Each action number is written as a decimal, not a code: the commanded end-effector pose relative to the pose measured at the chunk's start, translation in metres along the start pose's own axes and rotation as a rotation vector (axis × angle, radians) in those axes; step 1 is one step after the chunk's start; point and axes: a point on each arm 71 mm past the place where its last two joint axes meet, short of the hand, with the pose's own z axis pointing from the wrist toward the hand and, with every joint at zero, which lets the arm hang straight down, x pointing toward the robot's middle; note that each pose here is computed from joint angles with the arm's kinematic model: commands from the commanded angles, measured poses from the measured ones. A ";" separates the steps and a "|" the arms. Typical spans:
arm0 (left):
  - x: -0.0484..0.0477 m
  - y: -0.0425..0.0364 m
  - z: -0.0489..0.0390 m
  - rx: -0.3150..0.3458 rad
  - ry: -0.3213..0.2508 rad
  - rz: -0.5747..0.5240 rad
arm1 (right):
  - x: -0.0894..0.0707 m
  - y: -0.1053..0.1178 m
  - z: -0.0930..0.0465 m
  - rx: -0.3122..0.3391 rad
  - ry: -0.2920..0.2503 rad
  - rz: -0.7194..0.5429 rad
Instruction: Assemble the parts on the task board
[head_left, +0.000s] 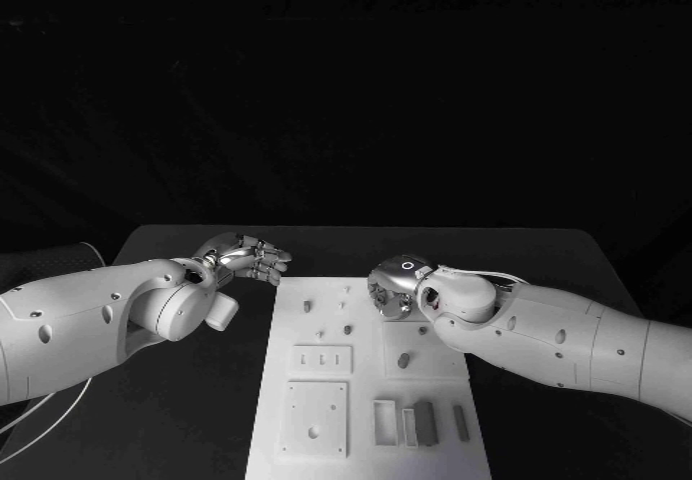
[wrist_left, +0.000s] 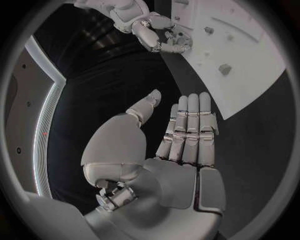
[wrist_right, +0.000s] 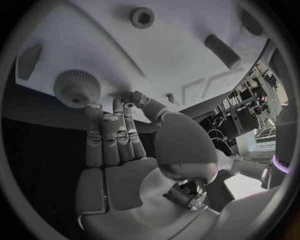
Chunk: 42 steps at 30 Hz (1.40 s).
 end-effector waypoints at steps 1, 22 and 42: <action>0.0014 -0.0028 0.0001 0.011 0.010 0.003 | -0.008 0.005 0.004 0.002 -0.012 -0.033; 0.0025 -0.0040 0.0010 0.015 0.013 0.006 | -0.029 0.048 0.023 -0.015 -0.163 -0.111; 0.0043 -0.0049 0.0030 0.017 0.017 0.008 | -0.023 0.051 0.035 -0.012 -0.163 -0.130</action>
